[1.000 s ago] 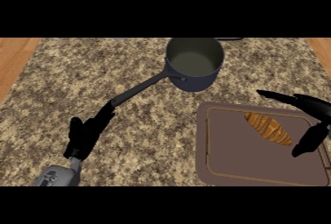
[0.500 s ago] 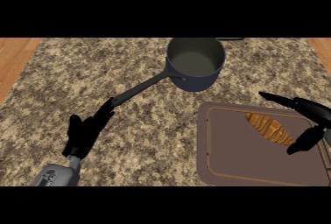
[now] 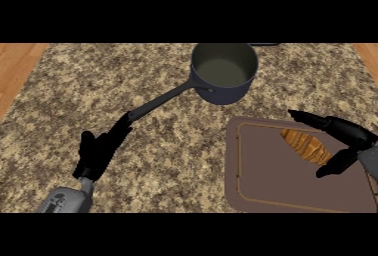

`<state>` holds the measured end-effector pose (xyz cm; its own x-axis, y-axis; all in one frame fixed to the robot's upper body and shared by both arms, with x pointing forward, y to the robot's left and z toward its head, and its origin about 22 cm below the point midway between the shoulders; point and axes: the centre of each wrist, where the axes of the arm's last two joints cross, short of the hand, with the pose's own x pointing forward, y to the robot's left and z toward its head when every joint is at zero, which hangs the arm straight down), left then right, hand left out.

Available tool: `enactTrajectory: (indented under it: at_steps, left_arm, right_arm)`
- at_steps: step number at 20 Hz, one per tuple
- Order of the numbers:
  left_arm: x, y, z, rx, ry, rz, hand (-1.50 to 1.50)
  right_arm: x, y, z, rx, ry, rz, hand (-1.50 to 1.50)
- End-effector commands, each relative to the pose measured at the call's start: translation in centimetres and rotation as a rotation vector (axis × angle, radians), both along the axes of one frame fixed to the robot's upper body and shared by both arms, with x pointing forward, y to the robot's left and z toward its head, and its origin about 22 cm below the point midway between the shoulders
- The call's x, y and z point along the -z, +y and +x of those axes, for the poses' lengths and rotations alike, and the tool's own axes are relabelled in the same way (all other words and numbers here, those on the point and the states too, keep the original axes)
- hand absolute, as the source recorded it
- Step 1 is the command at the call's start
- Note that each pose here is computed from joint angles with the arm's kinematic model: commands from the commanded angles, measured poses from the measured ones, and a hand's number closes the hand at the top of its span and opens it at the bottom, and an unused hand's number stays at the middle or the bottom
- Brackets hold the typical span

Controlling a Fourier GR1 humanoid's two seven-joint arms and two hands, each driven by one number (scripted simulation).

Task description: Pick the croissant from the tray and place it in the pot

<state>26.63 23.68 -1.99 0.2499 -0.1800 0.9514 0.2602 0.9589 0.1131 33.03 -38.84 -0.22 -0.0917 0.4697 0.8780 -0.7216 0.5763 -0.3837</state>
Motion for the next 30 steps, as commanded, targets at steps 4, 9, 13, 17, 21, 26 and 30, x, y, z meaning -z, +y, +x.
enactTrajectory:
  at_steps: [4,9,13,17,21,26,30]
  left_arm:
    - [0.3,0.8,0.2,-0.011,-0.003,-0.014,0.0]
    - [0.3,-1.8,-0.3,0.016,-0.015,0.01,0.0]
    - [0.5,-0.6,-0.1,0.023,-0.002,-0.002,0.0]
    - [0.7,-0.1,-0.8,0.017,0.001,-0.01,0.0]
    - [-0.7,-0.5,0.3,0.024,-0.009,-0.008,0.0]
    - [-0.6,0.4,-0.1,-0.02,0.01,-0.01,0.0]
    - [0.7,2.0,-1.1,-0.104,0.011,0.005,0.0]
  right_arm:
    - [2.0,0.1,-0.4,-0.103,0.174,0.214,-1.5]
    - [4.9,1.6,-1.7,-0.1,0.163,0.223,1.5]
    - [4.6,1.6,-1.6,-0.159,0.087,0.2,1.5]
    - [6.8,2.1,-3.5,-0.148,0.135,0.254,1.5]
    - [6.8,2.7,-3.0,-0.124,0.094,0.31,1.5]
    - [9.9,4.0,-5.5,0.232,-0.069,0.371,1.5]
    - [13.8,4.1,-10.3,0.809,-0.134,0.318,1.5]
